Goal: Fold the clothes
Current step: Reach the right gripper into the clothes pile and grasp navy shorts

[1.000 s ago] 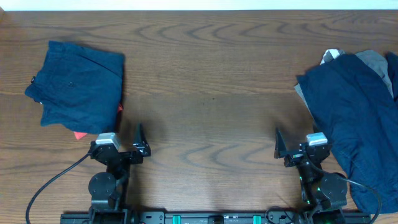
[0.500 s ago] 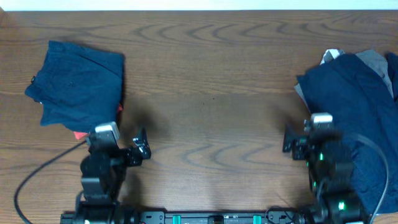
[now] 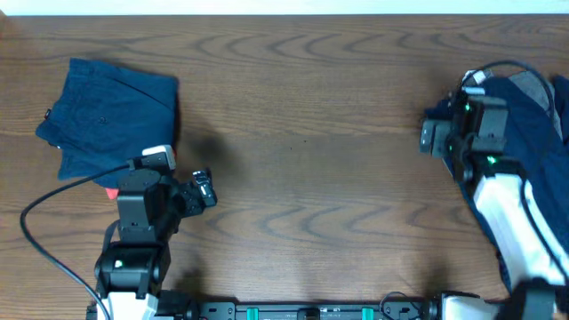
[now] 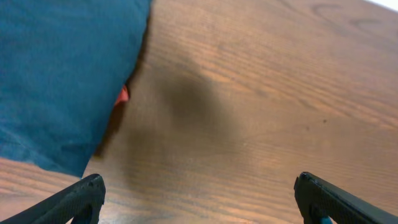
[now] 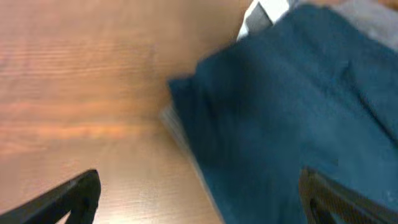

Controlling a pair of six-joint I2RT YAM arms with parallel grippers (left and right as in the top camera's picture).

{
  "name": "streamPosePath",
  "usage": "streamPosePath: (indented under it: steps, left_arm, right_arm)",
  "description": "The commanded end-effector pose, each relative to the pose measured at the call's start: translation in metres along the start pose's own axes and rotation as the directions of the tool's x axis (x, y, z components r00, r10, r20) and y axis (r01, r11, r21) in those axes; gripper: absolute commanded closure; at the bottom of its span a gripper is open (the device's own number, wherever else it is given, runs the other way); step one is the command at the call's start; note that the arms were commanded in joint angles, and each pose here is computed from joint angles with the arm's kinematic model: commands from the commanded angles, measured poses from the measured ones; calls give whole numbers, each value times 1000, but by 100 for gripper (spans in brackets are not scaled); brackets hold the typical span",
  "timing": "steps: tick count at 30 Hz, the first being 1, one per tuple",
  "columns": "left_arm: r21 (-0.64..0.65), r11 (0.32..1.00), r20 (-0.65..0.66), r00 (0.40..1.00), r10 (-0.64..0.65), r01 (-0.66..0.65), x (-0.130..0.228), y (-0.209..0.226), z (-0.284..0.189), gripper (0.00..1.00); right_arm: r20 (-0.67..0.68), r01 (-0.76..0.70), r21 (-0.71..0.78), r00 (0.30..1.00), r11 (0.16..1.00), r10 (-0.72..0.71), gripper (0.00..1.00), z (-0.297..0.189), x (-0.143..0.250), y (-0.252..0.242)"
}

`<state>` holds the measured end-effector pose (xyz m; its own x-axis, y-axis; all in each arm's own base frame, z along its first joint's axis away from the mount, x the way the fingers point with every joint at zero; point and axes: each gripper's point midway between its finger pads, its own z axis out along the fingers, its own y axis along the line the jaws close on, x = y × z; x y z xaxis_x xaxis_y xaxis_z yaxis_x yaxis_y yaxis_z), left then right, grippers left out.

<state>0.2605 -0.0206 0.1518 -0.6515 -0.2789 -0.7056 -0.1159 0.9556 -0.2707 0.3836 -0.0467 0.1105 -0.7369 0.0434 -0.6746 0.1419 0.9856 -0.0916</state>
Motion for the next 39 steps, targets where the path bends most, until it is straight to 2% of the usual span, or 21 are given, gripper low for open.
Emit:
streamPosePath:
  steps: [1, 7, 14, 21, 27, 30, 34, 39]
  left_arm:
    - [-1, 1000, 0, 1000, -9, 9, -5, -1, 0, 2]
    - [-5, 1000, -14, 1000, -10, 10, -3, 0, 2, 2]
    - [-7, 1000, -19, 1000, -10, 10, -2, 0, 3, 2]
    - [-7, 1000, -19, 1000, -10, 10, -2, 0, 3, 2]
    - [-7, 1000, -19, 1000, -10, 10, -2, 0, 3, 2]
    - [-7, 1000, -19, 1000, -10, 10, -2, 0, 3, 2]
    - [-7, 1000, -19, 1000, -10, 10, -2, 0, 3, 2]
    - [-7, 1000, -19, 1000, -10, 10, -2, 0, 3, 2]
  right_arm:
    - [-11, -37, 47, 999, 998, 37, 7, 27, 2, -14]
    - [-43, -112, 98, 992, 989, 117, 34, 75, 22, -23]
    - [-78, -155, 103, 983, 983, 163, 36, 99, 41, -20]
    - [-95, -154, 80, 982, 985, 161, 28, 103, 46, -15]
    - [-104, -157, 45, 981, 987, 161, 30, 103, 46, -8]
    - [-113, -156, 47, 981, 987, 161, 33, 103, 49, -9]
    - [-119, -152, 82, 980, 985, 161, 42, 102, 52, -15]
    - [-116, -149, 109, 980, 983, 161, 59, 102, 52, -20]
